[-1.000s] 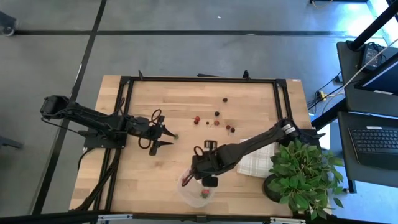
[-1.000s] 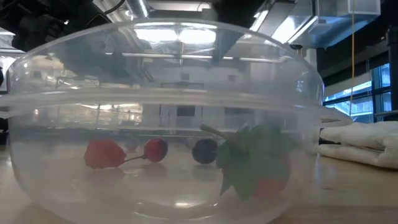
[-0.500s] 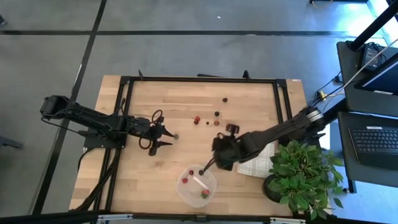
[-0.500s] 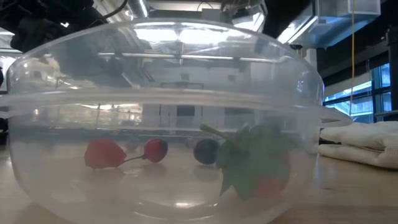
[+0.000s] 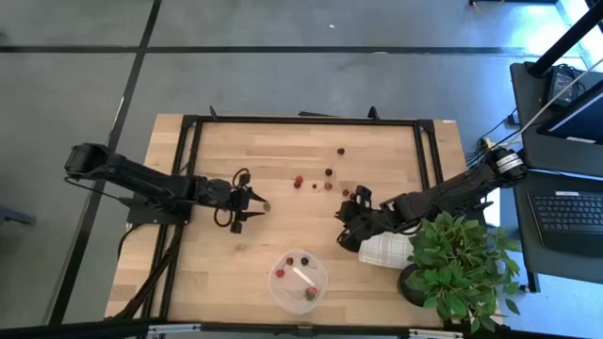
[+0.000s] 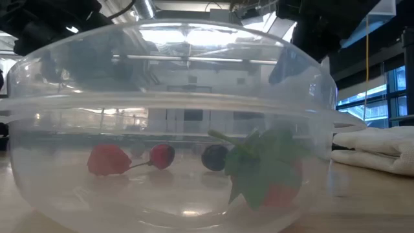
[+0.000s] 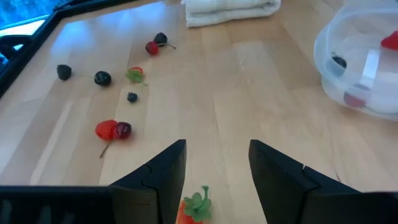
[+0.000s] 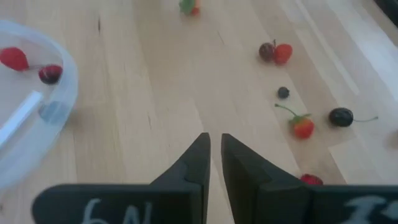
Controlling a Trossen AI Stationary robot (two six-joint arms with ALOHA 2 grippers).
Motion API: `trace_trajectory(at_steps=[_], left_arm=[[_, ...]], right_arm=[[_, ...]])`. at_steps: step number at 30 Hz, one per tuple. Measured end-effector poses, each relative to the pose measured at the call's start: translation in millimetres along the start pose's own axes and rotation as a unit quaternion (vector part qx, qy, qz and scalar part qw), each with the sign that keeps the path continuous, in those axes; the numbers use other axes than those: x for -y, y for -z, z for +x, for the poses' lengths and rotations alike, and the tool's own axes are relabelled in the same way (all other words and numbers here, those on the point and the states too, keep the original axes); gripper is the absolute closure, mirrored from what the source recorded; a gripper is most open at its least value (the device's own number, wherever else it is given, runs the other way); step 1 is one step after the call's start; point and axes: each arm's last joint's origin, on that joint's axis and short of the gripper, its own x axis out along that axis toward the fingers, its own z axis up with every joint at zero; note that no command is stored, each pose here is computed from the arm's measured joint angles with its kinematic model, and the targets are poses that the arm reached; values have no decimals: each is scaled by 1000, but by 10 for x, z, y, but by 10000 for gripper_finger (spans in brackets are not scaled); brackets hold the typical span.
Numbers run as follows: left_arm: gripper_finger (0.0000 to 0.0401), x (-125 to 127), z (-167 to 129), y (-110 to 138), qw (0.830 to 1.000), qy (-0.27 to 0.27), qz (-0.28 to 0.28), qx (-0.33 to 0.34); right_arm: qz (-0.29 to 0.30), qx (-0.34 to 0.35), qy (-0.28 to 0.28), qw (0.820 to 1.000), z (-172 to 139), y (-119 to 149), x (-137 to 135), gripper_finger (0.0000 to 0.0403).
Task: Pick and placing Produce into tupperware
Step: Put the strawberry in the bottom transparent bin
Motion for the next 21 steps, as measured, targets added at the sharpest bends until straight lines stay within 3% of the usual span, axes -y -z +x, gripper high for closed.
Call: trace_trajectory(at_steps=[8,21], left_arm=[[232,46,214,150,999,5,26,-44],[232,7,420,347,995,-37,24,-93]], right_arm=[[4,0,-2,1000,17,2,13,360],[4,-1,-2,1000,17,4,13,360]])
